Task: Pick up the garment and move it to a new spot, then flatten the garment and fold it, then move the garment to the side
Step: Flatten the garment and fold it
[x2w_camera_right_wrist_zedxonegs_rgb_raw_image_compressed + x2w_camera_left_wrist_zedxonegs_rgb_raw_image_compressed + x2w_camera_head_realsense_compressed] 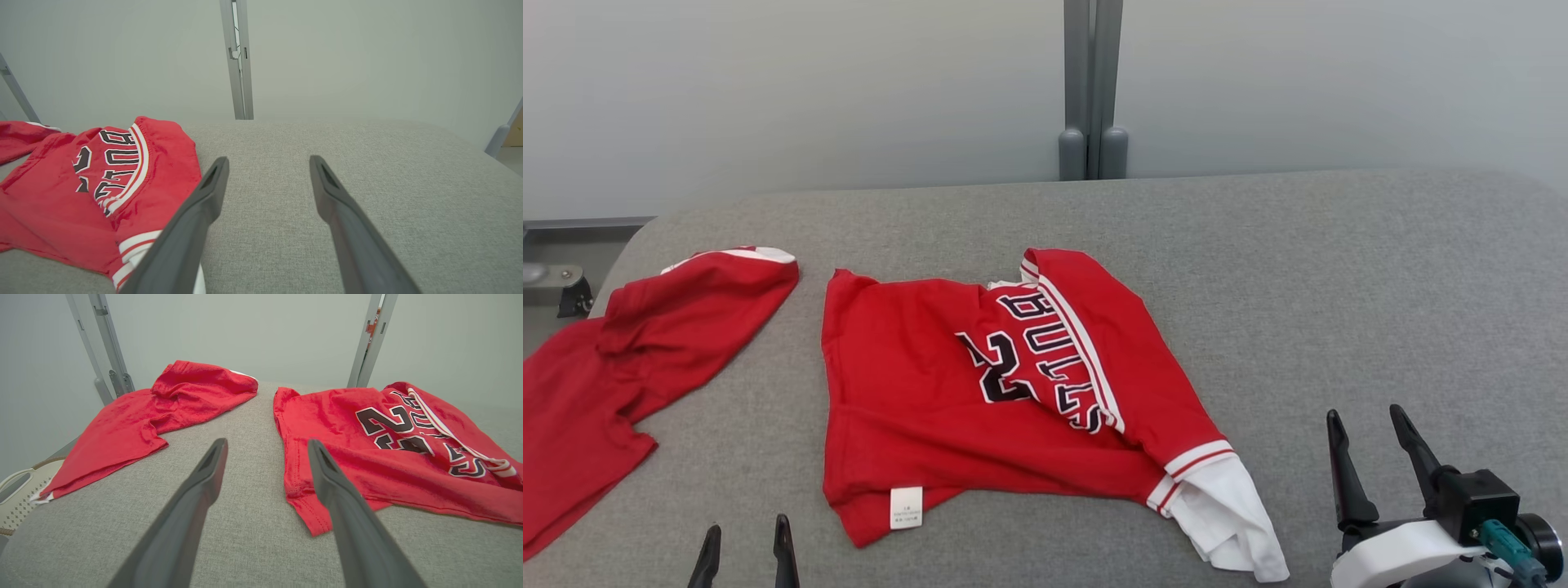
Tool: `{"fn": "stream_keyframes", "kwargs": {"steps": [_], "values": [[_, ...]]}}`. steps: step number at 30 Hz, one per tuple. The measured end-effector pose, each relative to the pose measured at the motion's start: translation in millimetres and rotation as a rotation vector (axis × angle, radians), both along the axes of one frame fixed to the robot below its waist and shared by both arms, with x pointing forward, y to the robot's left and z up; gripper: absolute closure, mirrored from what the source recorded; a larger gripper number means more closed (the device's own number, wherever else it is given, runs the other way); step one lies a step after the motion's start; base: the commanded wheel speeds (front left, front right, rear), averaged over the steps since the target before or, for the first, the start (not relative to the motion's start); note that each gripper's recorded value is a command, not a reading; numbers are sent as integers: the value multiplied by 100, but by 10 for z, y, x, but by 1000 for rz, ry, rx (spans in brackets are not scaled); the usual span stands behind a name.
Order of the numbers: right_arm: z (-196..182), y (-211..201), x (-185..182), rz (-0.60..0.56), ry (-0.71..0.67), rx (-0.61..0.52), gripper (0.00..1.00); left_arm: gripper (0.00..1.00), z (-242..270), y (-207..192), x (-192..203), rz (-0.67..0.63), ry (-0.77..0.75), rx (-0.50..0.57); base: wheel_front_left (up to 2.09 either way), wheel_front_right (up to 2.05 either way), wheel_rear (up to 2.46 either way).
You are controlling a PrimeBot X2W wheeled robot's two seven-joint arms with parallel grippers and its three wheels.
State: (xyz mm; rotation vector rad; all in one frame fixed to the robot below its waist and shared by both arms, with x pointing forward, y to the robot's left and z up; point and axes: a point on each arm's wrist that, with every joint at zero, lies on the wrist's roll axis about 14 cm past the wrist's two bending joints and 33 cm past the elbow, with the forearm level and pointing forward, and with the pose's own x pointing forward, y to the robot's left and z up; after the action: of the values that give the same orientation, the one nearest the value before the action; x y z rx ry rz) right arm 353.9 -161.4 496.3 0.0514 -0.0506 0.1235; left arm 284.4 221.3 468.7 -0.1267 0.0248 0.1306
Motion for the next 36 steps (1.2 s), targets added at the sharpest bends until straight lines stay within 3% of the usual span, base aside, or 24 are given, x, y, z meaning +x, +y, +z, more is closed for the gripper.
{"fn": "stream_keyframes", "kwargs": {"steps": [4, 8, 17, 36], "values": [[-116, 101, -23, 32, 36, -9, 0, 0, -238, -31, -56, -5, 76, -18, 0, 0, 0], [-426, 488, -131, 158, 150, -66, 0, 0, -580, -190, -142, -57, 201, -24, 0, 0, 0], [-1017, 631, -419, 284, 538, -253, 0, 0, -700, -429, -44, -153, 359, -66, 0, 0, 0], [-1081, 522, -329, 245, 635, -252, 0, 0, -651, -487, 399, -211, 396, -64, 0, 0, 0]]}}
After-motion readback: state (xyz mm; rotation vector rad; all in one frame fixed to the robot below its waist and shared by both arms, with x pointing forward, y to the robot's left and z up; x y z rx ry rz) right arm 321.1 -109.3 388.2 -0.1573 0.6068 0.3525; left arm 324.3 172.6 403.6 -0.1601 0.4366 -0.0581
